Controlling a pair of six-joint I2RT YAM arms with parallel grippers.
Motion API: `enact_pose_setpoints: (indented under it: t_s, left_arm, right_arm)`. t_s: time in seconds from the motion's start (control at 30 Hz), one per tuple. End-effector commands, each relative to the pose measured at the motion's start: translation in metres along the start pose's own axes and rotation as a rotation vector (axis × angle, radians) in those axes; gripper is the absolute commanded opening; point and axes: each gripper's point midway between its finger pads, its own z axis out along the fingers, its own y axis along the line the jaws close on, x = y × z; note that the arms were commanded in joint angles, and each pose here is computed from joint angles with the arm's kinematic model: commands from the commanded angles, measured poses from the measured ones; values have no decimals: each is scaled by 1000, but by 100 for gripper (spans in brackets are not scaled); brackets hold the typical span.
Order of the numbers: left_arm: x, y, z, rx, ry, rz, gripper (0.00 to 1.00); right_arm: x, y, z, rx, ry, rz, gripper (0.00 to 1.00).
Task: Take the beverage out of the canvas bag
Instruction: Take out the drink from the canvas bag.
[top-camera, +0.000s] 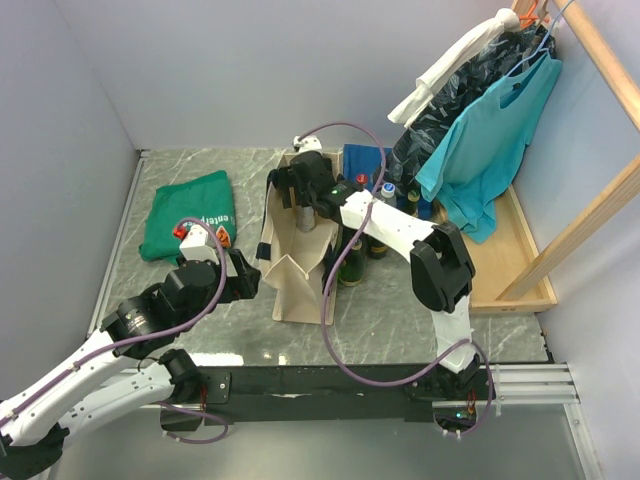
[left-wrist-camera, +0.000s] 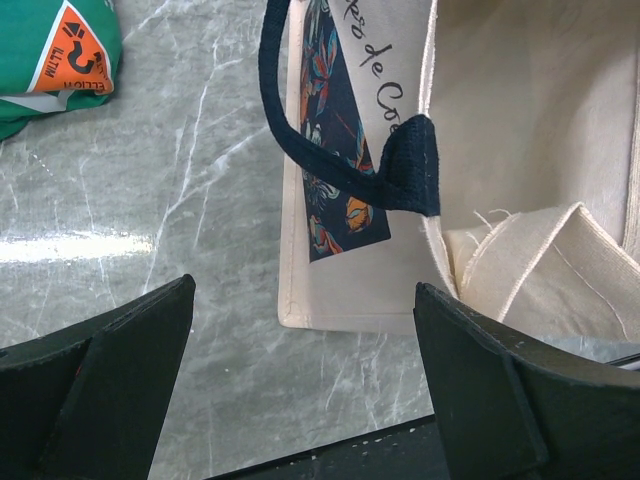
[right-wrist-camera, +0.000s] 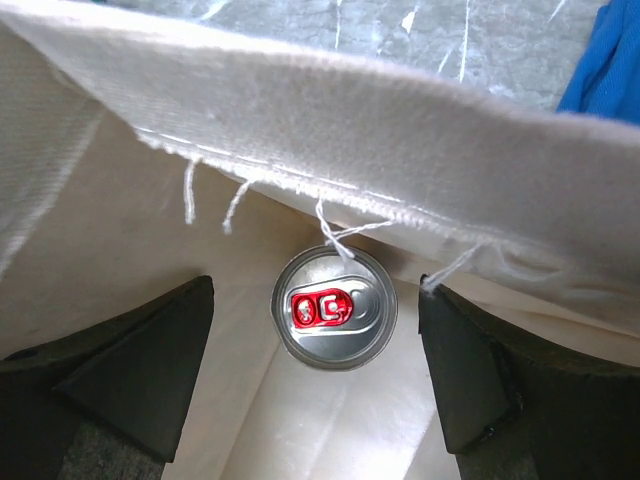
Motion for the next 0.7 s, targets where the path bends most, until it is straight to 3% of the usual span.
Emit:
enact_pose_setpoints:
  t_s: [0.0,0.67]
  left_arm:
    - [-10,-5,-3,15,-32,-22,96]
    - [-10,-5,-3,13,-32,-23,96]
  right_arm:
    - [-13,8,4,-10,-32,3,89]
    - [7,-1,17,54,33,-21,87]
